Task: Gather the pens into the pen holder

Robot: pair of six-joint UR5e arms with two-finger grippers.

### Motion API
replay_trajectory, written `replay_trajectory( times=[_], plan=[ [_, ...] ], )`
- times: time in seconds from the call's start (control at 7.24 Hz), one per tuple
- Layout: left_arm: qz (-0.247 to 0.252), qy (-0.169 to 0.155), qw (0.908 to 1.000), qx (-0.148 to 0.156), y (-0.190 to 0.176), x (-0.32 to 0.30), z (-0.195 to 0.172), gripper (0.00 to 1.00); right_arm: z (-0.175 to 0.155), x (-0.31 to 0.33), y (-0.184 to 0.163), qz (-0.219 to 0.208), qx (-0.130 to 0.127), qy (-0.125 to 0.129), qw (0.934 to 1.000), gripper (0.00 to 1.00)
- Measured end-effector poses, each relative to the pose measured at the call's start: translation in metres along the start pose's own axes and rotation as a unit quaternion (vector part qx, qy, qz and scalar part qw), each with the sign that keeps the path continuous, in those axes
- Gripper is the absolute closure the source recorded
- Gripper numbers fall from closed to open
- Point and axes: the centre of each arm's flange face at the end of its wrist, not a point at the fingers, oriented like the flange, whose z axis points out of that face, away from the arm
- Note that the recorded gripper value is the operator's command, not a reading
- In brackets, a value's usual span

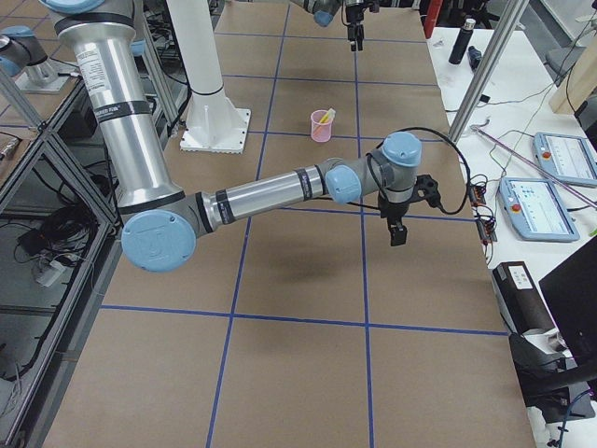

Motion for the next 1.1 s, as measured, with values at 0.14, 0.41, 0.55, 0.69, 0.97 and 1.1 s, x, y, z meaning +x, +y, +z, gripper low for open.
replay_trajectory(
  times=[0.14,0.41,0.55,0.69,0.97,1.1],
  plan=[
    [0.015,-0.026,0.9995,-0.006,0.008,-0.038,-0.023,0.0,-0.003,0.037,0.021,0.018,-0.001,0.009,0.9998,0.0],
    [0.067,-0.098,0.9925,-0.029,0.016,-0.116,-0.08,0.0,-0.003,0.088,0.057,0.031,-0.008,0.024,0.9992,0.0],
    [0.085,-0.128,0.9872,-0.043,0.019,-0.149,-0.111,0.0,-0.002,0.105,0.066,0.02,-0.013,0.028,0.9993,0.0],
    [0.093,-0.151,0.9826,-0.057,0.023,-0.176,-0.139,0.0,0.0,0.118,0.07,0.012,-0.018,0.029,0.9993,0.0],
    [0.098,-0.187,0.9722,-0.101,0.036,-0.221,-0.188,0.0,0.003,0.132,0.07,0.009,-0.022,0.029,0.9993,0.0],
    [0.106,-0.211,0.9646,-0.118,0.045,-0.241,-0.217,0.0,0.004,0.133,0.07,0.009,-0.023,0.028,0.9993,0.0]
  ],
)
